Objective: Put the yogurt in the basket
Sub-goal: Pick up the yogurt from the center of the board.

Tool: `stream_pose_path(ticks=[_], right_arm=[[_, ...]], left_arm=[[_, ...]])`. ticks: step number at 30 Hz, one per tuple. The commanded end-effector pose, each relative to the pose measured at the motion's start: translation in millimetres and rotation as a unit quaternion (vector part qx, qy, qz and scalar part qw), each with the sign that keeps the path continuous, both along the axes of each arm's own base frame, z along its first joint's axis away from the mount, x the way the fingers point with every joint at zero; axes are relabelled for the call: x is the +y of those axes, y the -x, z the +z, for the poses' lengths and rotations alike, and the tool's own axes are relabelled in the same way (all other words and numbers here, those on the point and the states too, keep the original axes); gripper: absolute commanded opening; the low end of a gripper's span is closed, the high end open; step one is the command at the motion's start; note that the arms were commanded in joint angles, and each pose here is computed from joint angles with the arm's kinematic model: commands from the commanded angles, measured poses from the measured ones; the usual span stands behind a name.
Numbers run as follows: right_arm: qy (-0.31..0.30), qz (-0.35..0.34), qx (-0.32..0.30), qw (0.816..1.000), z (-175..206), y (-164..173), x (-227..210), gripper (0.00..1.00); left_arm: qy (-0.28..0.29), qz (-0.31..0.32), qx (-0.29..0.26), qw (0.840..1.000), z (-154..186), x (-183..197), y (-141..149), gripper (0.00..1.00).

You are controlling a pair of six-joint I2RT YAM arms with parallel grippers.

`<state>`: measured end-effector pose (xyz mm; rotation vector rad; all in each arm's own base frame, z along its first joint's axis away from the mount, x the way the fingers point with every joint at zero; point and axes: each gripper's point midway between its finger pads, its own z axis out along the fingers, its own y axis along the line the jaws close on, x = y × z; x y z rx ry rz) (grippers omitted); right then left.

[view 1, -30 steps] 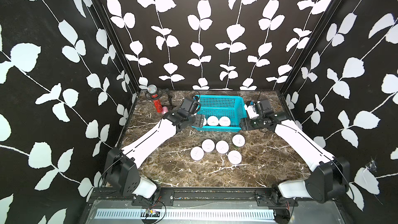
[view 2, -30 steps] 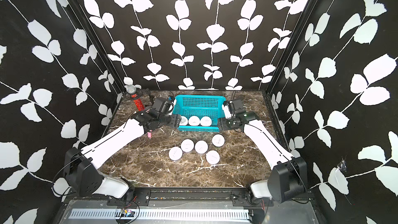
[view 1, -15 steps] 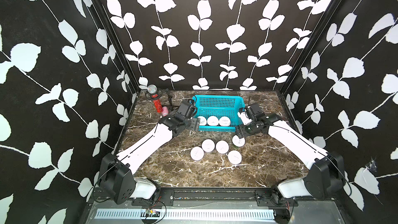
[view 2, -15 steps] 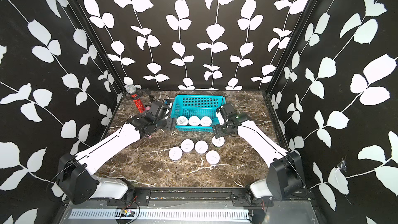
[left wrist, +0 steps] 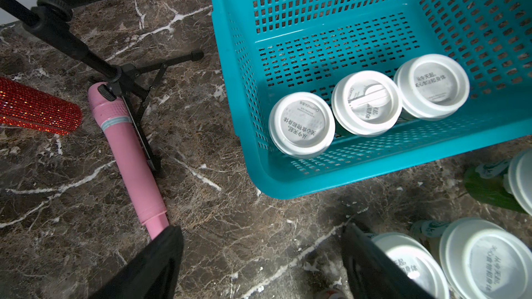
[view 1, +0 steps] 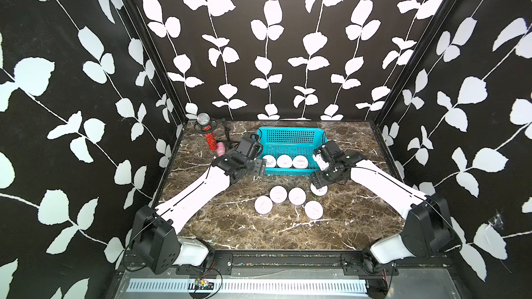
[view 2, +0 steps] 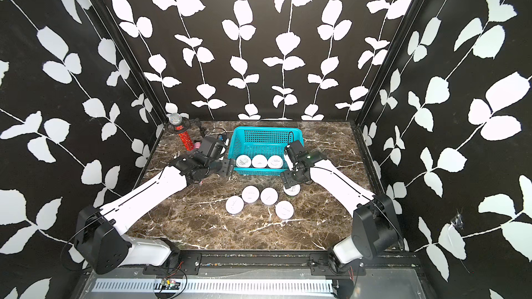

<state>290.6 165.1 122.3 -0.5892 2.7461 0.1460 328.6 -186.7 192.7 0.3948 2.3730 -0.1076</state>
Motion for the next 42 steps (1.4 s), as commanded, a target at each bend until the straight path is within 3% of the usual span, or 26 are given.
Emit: stream_pose_path(ticks=[1,42], right_arm=[[0.014,0.0,0.003,1.0,-2.4,0.0,0.4,0.82],[0.038,0.007,0.06,0.997,-40.5,18.6,0.9,0.73]], left_arm=[[0.0,0.002,-0.008,1.0,5.4,6.4,3.4,0.86],[0.0,-0.002,-0.001,1.0,0.5,3.9,2.6,0.86]])
